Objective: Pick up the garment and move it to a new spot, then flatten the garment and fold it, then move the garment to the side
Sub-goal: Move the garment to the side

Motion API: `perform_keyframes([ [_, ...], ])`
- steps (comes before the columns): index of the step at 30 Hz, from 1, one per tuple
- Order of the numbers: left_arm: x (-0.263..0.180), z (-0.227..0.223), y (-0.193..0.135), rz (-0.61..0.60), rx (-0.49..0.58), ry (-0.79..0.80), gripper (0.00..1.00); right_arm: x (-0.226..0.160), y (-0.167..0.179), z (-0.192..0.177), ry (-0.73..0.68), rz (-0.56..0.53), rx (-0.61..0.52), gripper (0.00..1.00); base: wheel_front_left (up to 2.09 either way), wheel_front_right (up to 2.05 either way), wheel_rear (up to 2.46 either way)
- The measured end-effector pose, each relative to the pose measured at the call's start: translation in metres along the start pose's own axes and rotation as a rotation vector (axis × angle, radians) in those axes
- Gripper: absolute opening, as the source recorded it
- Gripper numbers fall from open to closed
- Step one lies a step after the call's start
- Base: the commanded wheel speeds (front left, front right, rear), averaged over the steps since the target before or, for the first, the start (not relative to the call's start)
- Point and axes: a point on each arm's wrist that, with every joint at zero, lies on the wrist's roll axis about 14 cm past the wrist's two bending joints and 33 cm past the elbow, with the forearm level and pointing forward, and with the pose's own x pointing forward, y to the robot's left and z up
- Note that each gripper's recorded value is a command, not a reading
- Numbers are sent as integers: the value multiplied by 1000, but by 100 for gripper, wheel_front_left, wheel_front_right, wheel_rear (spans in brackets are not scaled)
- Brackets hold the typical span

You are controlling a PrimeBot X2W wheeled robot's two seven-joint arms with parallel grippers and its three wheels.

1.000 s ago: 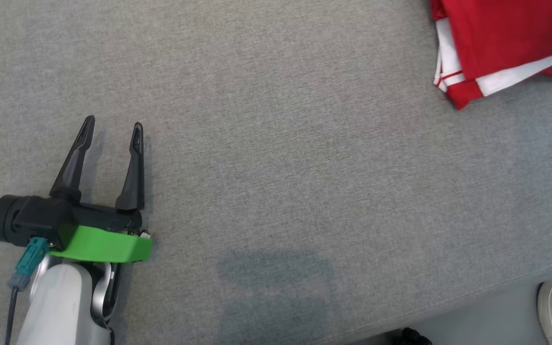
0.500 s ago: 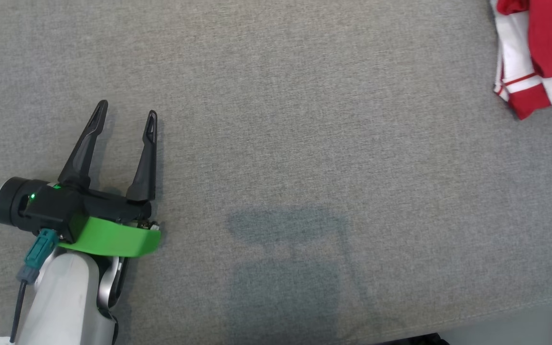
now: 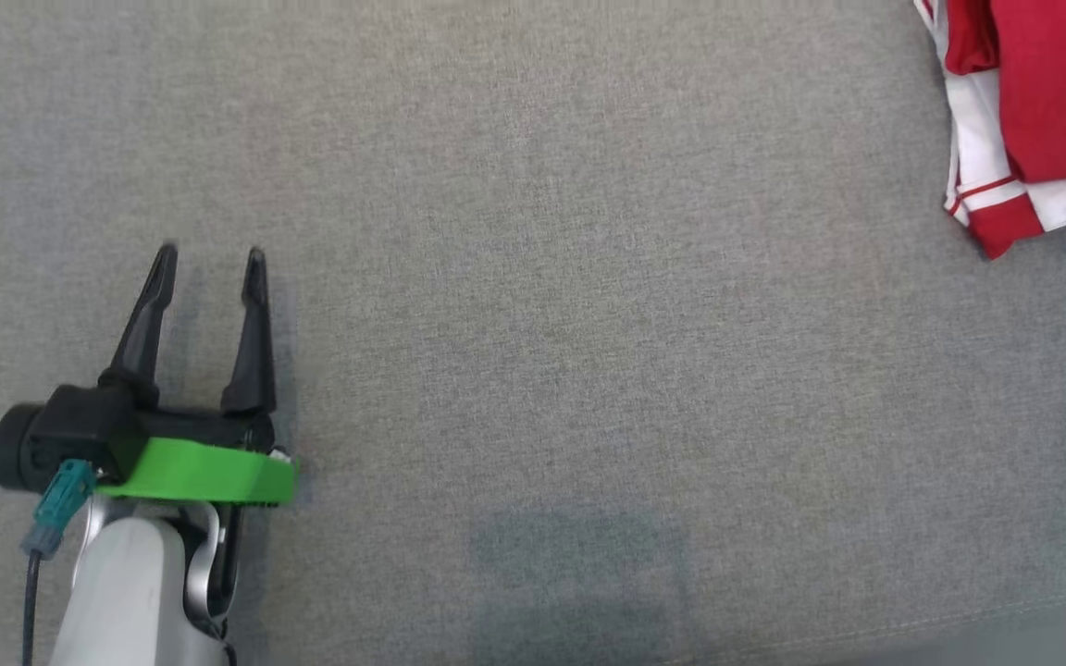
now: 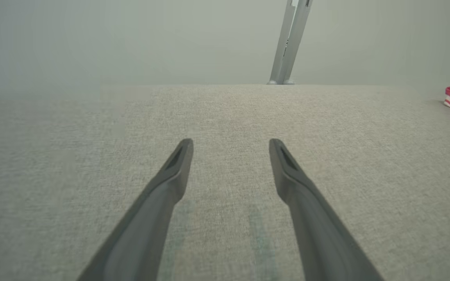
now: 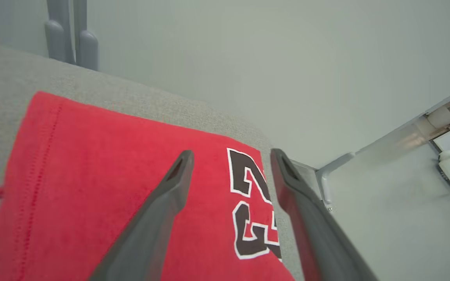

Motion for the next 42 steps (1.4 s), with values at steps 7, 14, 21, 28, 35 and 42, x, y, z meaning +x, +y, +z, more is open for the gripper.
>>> perform_keyframes([
  [7, -31, 28, 26, 129, 4, -42, 100, -45, 38, 41, -211, 69, 312, 100, 0, 0, 0],
  [14, -66, 38, 40, 231, 6, -42, 100, -97, 77, 55, -306, 156, 443, 100, 0, 0, 0],
  [21, -94, 53, 40, 270, -51, -63, 100, -144, 109, 71, -383, 228, 569, 100, 0, 0, 0],
  [28, -121, 61, 40, 273, -41, -76, 100, -178, 118, 75, -418, 246, 652, 100, 0, 0, 0],
  [35, -141, 58, 33, 260, 8, -76, 100, -206, 130, 81, -454, 258, 680, 100, 0, 0, 0],
  [42, -148, 55, 27, 245, 4, -77, 100, -222, 156, 82, -436, 330, 687, 100, 0, 0, 0],
])
